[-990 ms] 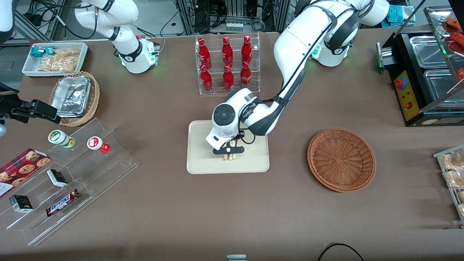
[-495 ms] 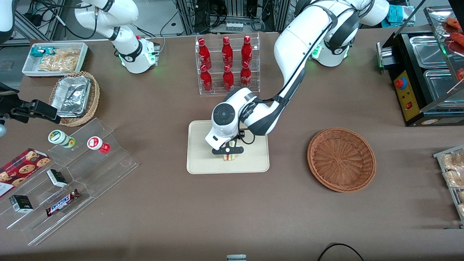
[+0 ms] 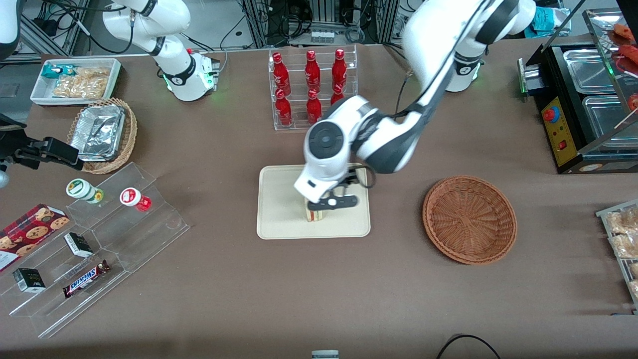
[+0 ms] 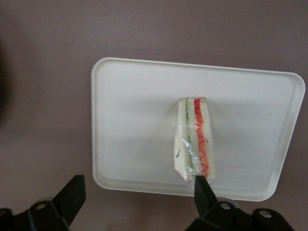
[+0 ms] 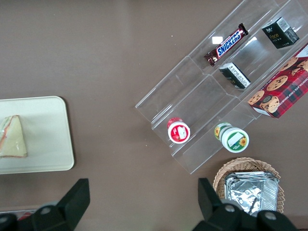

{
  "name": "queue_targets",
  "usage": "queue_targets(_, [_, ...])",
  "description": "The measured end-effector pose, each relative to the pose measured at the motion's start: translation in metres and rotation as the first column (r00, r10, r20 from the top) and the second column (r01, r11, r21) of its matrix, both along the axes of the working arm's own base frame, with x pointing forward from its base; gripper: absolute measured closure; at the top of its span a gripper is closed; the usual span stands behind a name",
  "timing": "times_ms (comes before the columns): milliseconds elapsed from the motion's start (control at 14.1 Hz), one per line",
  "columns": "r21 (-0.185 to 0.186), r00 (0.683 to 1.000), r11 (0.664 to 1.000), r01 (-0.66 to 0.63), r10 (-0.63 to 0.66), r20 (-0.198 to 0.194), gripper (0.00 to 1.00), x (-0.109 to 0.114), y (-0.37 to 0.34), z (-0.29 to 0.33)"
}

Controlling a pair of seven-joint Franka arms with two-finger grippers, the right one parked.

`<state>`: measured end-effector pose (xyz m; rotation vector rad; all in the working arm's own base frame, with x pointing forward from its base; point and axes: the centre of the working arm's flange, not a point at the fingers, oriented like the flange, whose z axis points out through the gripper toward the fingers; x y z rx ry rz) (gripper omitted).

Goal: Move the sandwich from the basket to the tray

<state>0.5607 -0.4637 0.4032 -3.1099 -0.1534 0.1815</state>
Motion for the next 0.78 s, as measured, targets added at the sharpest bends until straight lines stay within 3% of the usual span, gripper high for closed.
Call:
queue_targets(283, [0.021, 1.000, 1.000, 0.007, -0.006, -0.009, 0.00, 0.016, 0.106, 0.062])
queue_targets(424, [0.031, 1.000, 0.999, 0.017, -0.016, -0.019, 0.01, 0.013, 0.163, 0.083])
queue_targets(636, [0.055, 0.996, 0.998, 0.029, -0.025, -0.082, 0.00, -0.002, 0.249, 0.128])
queue_targets(778, [0.050, 0.997, 0.999, 0.019, -0.015, -0.081, 0.00, -0.009, 0.294, 0.160])
